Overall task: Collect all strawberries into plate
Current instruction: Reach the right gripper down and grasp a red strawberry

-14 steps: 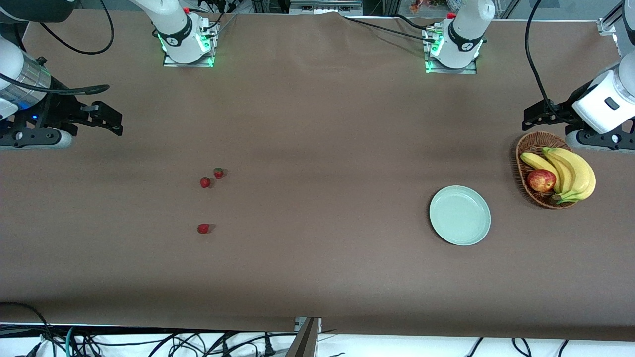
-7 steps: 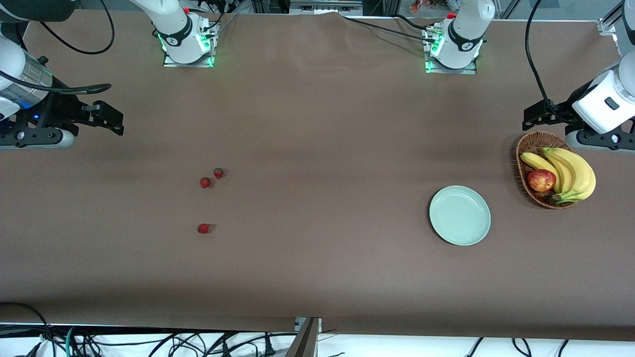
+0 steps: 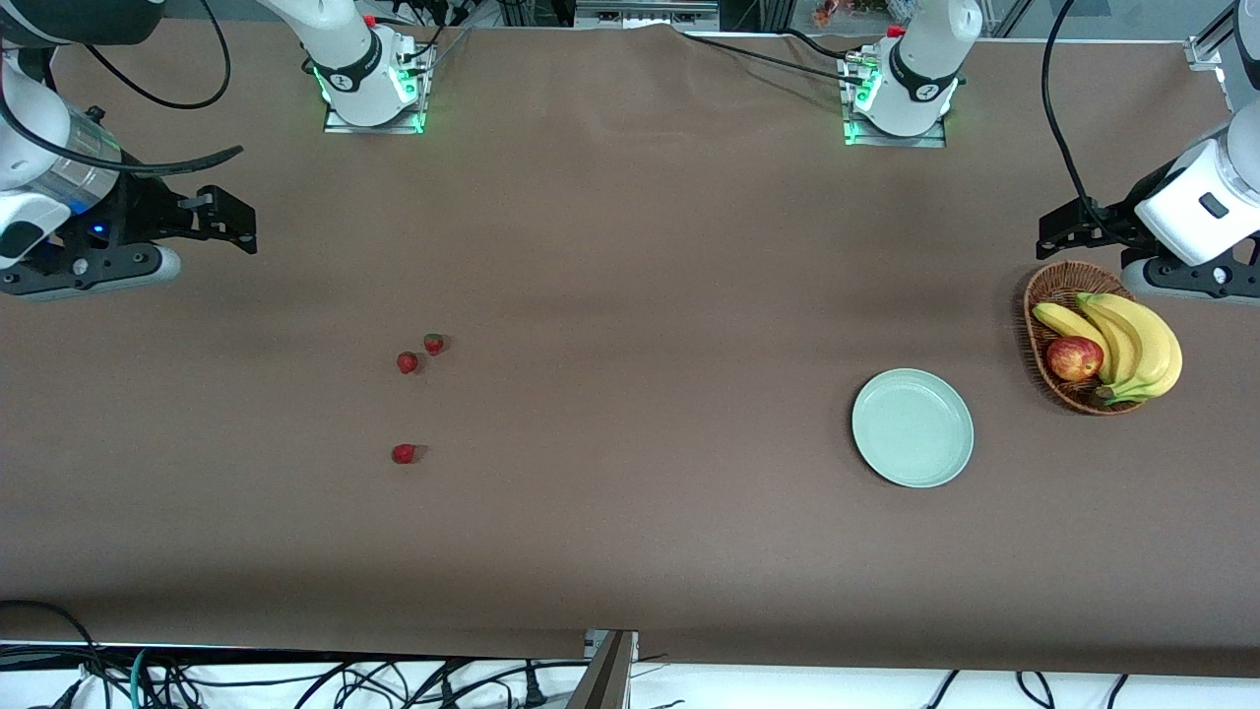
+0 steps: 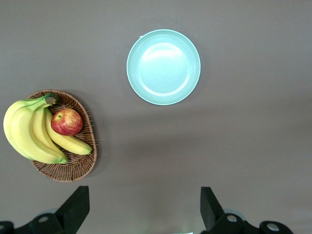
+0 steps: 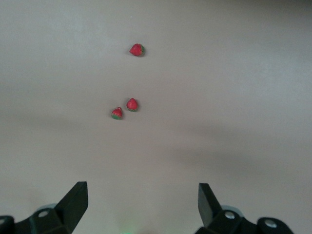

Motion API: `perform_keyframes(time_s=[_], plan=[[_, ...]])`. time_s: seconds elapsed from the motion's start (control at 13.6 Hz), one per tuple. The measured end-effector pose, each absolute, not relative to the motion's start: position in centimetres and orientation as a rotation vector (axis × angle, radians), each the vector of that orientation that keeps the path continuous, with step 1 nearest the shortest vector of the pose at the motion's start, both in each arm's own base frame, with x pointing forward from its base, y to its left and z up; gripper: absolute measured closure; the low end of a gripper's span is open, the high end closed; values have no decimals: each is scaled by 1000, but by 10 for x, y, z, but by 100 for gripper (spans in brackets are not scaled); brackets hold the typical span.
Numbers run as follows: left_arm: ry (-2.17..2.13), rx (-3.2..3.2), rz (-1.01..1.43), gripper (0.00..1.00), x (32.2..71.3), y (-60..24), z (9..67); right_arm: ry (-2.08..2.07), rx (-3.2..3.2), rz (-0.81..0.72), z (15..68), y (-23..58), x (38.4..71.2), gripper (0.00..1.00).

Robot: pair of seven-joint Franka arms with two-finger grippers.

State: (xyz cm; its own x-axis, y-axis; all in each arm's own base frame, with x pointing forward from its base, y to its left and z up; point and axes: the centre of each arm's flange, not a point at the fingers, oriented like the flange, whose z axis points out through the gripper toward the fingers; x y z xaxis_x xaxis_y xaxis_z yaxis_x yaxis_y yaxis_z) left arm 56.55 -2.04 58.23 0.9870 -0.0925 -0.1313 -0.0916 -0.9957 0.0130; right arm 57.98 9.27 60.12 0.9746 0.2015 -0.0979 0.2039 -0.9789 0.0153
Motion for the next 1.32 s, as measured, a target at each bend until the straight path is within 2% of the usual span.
perform_keyframes(time_s=[0.51, 1.03, 1.18, 1.32], plan=[[-145, 3125, -207, 0, 566, -21, 582, 330, 3103, -195, 561, 98, 583, 0], [-145, 3125, -207, 0, 566, -21, 582, 309, 3124, -191, 560, 92, 580, 0], [-145, 3125, -207, 0, 566, -21, 582, 307, 3126, -176, 545, 91, 582, 0], [-145, 3125, -207, 0, 566, -21, 582, 307, 3126, -173, 507, 92, 582, 0]])
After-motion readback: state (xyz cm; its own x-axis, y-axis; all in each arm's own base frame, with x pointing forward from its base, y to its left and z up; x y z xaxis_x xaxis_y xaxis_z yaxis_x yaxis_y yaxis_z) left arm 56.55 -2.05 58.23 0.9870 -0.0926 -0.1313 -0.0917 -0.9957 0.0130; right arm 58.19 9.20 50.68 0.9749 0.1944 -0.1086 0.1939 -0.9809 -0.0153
